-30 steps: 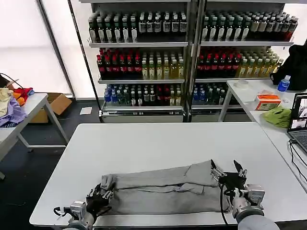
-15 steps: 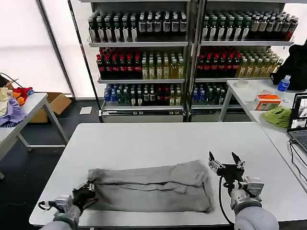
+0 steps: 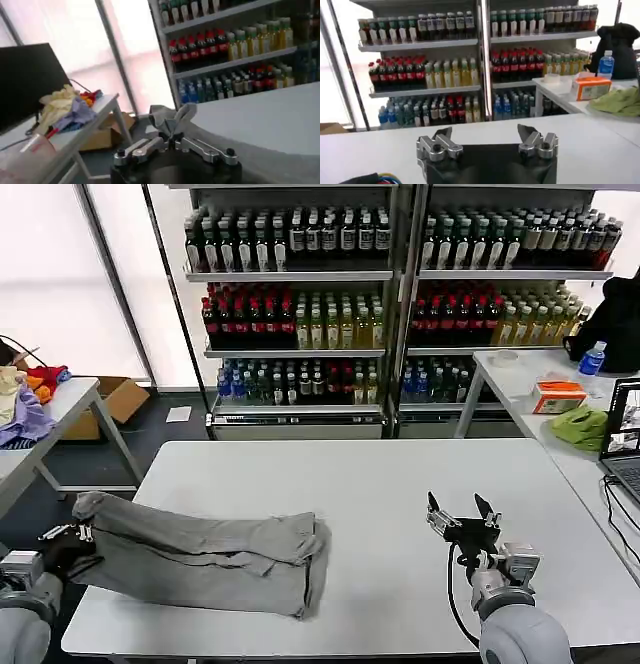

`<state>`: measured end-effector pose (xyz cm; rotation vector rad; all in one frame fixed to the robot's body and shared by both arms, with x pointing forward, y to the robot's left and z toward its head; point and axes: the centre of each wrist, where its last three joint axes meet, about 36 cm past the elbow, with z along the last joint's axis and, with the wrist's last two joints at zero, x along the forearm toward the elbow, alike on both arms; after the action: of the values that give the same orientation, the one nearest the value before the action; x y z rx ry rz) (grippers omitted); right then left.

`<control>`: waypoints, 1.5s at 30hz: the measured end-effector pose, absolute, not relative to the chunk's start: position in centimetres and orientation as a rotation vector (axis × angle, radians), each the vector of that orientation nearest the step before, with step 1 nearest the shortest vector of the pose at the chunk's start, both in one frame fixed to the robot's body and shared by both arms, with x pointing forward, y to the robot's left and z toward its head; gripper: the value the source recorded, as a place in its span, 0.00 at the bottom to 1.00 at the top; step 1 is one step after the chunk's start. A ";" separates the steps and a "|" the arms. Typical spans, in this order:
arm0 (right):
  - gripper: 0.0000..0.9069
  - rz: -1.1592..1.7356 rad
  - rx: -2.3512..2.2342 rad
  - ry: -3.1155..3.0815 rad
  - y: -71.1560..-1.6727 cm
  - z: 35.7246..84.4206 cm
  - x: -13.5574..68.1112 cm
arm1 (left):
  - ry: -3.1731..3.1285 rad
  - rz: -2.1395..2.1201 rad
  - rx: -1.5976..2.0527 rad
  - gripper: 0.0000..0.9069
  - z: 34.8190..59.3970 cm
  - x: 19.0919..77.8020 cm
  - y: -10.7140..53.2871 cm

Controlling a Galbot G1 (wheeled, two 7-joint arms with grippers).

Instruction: Fold and organize the clothes.

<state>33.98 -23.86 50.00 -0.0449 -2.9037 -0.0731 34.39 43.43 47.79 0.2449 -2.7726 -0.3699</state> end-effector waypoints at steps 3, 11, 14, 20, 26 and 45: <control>1.00 -0.074 -0.054 -2.904 -23.9 49.8 33.8 | -2.778 -0.385 0.238 0.00 48.2 34.3 42.9; 1.00 -0.072 -0.080 -2.899 -24.0 49.7 33.1 | -2.784 -0.347 0.117 0.00 47.1 34.1 38.4; 1.00 -0.070 -0.089 -2.898 -24.0 49.7 32.7 | -2.773 -0.308 0.059 0.00 45.9 34.2 36.3; 1.00 -0.064 -0.107 -2.899 -24.1 50.0 31.8 | -2.749 -0.207 -0.053 0.00 44.1 34.5 31.9; 1.00 -0.060 -0.130 -2.900 -24.3 50.3 30.7 | -2.740 -0.124 -0.163 0.00 43.6 35.2 28.0; 1.00 -0.035 -0.135 -2.892 -23.9 50.4 29.2 | -2.706 0.012 -0.381 0.00 43.5 34.9 21.1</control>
<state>29.19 -23.86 50.39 -0.1348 -2.8917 -0.0354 34.90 21.08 43.50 -0.3814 -2.7063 0.0116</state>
